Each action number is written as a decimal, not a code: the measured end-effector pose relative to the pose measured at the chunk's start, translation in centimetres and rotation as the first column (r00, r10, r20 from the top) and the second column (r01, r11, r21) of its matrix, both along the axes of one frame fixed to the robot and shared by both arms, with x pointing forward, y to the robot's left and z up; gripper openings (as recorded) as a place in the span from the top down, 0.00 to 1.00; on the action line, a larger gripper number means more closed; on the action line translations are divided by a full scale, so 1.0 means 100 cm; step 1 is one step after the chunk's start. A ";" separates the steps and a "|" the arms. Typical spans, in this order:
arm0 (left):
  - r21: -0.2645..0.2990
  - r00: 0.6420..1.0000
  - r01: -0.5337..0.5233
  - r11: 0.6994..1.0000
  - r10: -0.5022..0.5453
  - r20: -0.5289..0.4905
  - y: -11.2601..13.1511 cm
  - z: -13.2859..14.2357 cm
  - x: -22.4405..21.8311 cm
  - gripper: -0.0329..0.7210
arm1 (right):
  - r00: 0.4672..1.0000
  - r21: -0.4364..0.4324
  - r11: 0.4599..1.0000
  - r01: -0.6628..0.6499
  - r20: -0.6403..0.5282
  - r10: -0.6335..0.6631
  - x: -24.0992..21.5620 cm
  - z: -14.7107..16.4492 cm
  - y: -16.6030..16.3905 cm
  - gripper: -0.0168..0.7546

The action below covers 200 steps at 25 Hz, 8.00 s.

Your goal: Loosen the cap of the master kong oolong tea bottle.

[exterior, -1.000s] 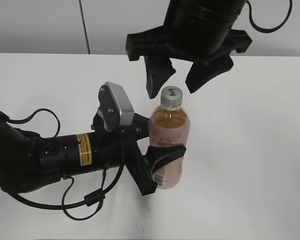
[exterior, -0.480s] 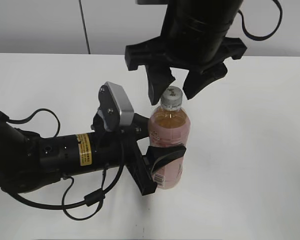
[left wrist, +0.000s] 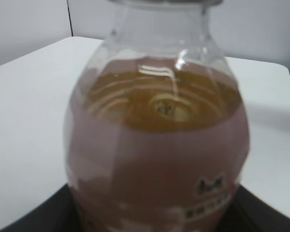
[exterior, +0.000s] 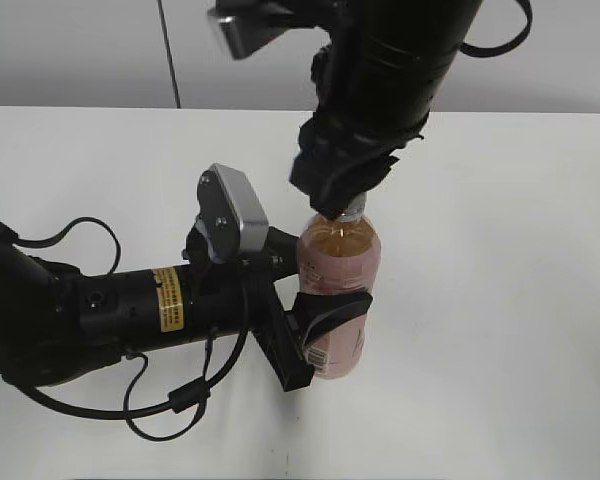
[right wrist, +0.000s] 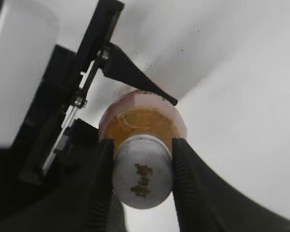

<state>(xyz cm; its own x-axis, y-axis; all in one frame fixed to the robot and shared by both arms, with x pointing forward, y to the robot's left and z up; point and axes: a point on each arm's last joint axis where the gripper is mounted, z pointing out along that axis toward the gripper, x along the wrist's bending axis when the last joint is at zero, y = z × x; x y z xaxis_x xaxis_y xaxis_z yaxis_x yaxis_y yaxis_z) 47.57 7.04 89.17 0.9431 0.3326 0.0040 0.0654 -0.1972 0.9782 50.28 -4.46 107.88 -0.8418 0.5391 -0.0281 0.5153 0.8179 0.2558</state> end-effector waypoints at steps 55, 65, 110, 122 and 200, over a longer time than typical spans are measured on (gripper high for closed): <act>0.000 1.000 0.001 1.000 -0.001 0.000 0.000 0.000 0.000 0.44 | 0.863 0.099 0.860 0.501 -0.122 -0.489 -0.007 0.016 -0.005 0.35; 0.000 1.000 0.001 1.000 -0.001 0.000 0.000 0.000 0.000 0.44 | 0.857 0.067 0.858 0.510 -0.121 -0.500 -0.002 0.005 -0.002 0.38; -0.001 1.000 -0.004 1.000 0.004 -0.004 0.000 0.000 0.000 0.44 | 0.802 -0.110 0.821 -0.560 0.175 0.571 -0.004 0.029 -0.003 0.63; -0.001 1.000 -0.003 1.000 0.003 -0.004 0.000 0.000 0.000 0.44 | 0.892 -0.024 0.892 0.452 0.038 -0.451 0.046 0.010 -0.115 0.63; 0.205 0.718 -0.639 0.741 0.671 -0.186 0.132 0.061 -0.003 0.27 | 0.743 -0.064 0.771 0.633 -0.230 -0.629 0.003 -0.123 -0.151 0.22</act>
<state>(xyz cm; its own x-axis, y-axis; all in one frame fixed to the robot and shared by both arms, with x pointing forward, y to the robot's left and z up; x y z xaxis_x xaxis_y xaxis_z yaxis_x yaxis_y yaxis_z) 47.32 20.22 95.27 0.4653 0.8791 -0.1033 0.4427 -0.1301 0.8872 50.63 -19.54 95.61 -0.2899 0.9480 0.1317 0.9564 0.2817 0.0771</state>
